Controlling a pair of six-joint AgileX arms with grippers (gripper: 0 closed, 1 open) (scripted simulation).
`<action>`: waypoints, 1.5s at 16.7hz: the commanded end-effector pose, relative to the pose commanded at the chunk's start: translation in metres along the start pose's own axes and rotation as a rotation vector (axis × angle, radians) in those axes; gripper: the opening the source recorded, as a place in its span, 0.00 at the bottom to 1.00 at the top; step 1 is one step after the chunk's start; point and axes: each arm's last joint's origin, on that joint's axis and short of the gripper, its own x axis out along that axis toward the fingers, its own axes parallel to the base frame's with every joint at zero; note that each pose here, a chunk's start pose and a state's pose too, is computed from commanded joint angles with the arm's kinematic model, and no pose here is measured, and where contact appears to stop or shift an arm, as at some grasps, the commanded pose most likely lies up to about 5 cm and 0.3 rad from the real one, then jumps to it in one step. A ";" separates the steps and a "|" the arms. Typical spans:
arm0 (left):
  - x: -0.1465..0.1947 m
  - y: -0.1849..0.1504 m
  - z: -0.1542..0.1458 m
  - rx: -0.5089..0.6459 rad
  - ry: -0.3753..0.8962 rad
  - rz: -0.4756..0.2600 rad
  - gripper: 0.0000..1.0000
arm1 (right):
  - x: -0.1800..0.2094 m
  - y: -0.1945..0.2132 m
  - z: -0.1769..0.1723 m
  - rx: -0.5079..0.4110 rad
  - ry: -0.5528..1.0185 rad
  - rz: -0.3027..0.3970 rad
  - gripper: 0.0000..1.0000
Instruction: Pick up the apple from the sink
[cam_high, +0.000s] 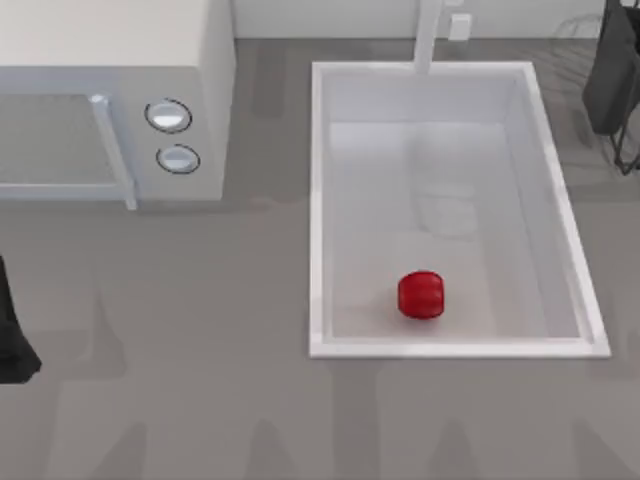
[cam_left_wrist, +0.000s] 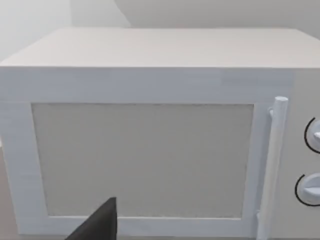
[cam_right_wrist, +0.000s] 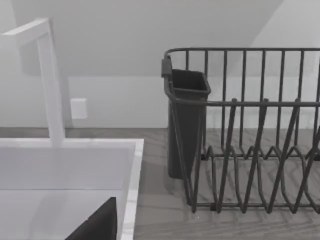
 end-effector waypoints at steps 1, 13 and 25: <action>0.000 0.000 0.000 0.000 0.000 0.000 1.00 | 0.000 0.000 0.000 0.000 0.000 0.000 1.00; 0.000 0.000 0.000 0.000 0.000 0.000 1.00 | 0.000 0.000 0.000 0.000 0.000 0.000 1.00; 0.000 0.000 0.000 0.000 0.000 0.000 1.00 | 0.041 0.023 0.077 0.201 0.538 0.091 1.00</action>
